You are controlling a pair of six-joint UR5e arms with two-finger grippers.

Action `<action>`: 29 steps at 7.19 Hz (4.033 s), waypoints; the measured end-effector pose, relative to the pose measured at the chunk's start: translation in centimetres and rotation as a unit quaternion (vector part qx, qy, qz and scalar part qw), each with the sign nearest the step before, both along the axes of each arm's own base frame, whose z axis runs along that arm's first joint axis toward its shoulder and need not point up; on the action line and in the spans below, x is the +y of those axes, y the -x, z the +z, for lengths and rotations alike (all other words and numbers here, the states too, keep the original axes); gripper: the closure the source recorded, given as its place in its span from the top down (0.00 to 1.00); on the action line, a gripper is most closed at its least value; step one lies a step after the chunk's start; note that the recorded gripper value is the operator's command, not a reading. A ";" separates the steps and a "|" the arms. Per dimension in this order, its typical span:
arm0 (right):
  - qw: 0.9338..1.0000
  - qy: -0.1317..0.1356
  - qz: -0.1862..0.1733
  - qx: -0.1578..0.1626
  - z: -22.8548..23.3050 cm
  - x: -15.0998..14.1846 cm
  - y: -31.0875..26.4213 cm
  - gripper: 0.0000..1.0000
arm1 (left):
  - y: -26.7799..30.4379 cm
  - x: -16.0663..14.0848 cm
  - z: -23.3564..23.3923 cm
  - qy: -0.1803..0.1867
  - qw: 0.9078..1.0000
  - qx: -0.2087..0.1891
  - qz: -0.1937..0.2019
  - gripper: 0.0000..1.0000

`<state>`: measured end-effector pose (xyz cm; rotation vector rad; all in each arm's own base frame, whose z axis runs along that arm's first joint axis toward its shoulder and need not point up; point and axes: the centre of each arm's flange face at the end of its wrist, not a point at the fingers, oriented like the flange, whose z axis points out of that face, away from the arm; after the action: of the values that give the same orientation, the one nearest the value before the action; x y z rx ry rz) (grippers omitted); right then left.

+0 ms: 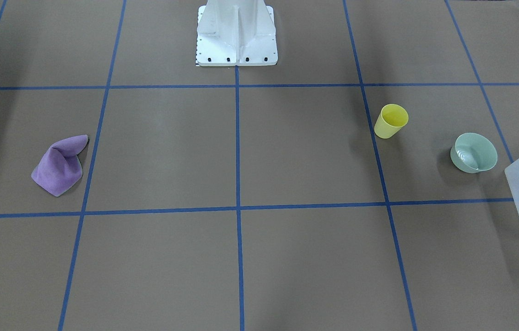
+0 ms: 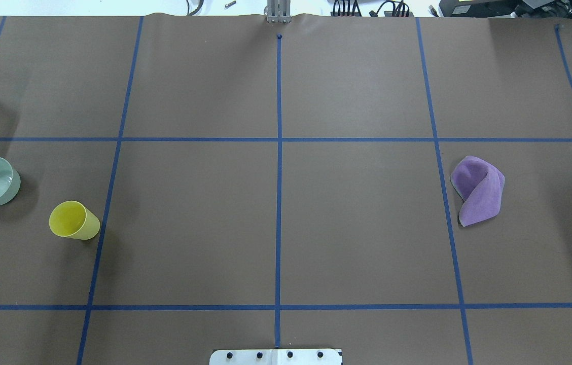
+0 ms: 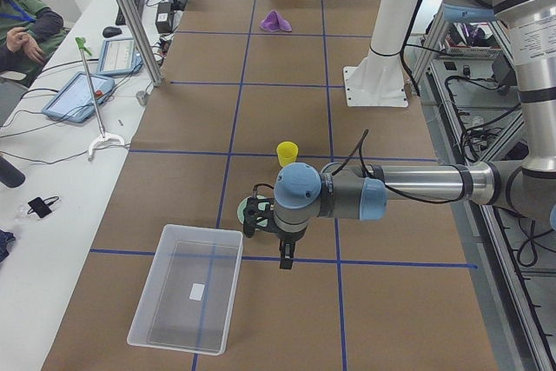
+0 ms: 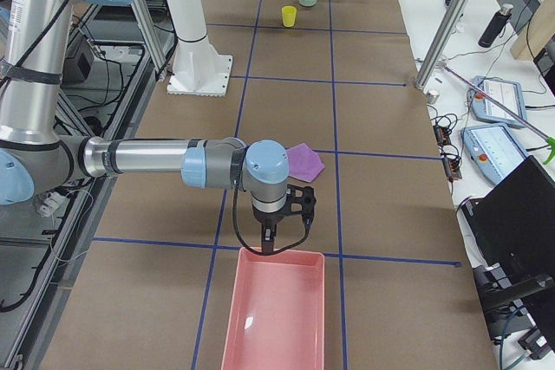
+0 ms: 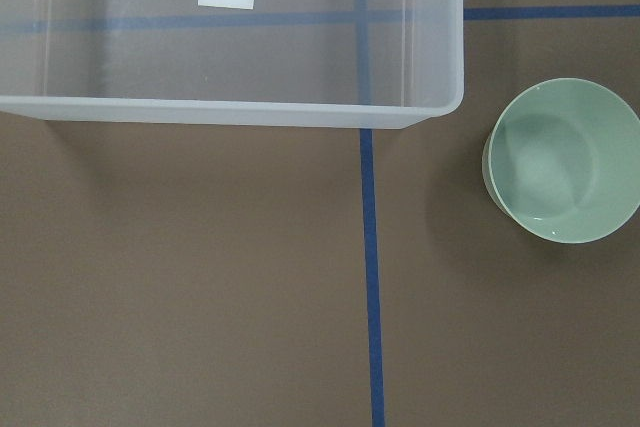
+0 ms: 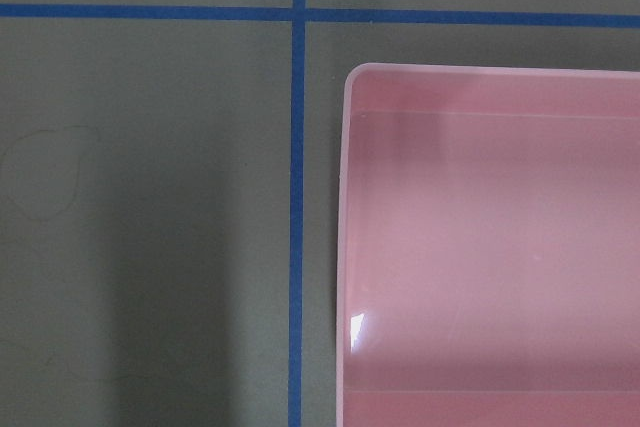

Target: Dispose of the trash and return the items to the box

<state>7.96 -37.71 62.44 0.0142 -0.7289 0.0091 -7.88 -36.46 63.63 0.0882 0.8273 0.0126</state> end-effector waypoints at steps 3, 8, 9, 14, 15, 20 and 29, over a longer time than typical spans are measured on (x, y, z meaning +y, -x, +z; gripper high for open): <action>1.000 0.001 0.000 0.000 0.1 0.1 0.0 1.00 | 0.0 0.2 -0.7 -0.007 1.000 -0.004 0.000 0.99; 0.998 -0.067 -0.001 0.001 -1.3 -0.8 0.0 1.00 | 0.2 -2.1 -3.1 -0.046 0.999 -0.005 -0.002 0.99; 0.994 -0.109 -0.001 0.002 -2.3 -1.4 0.0 1.00 | 0.3 -3.5 -4.3 -0.079 0.997 -0.006 -0.003 0.99; 0.989 -0.144 0.010 -0.039 -8.5 -4.4 5.4 1.00 | -0.8 -7.4 -6.5 -0.166 0.986 0.006 -0.021 0.99; 0.990 -0.134 0.013 -0.044 -9.7 -4.6 7.6 1.00 | -3.1 -7.7 -6.6 -0.143 0.989 0.018 -0.027 0.99; 0.990 -0.129 0.035 -0.043 -11.2 -4.8 12.0 1.00 | -14.9 -8.1 -3.6 -0.061 0.998 0.022 -0.028 0.97; 0.990 -0.129 0.035 -0.035 -10.8 -4.9 12.2 1.00 | -27.9 -9.1 -2.5 -0.073 0.996 0.029 -0.051 0.15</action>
<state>-4.24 -42.59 51.66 0.2889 -0.7962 -0.0177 20.06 -45.61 61.17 0.2698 0.8791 -0.0267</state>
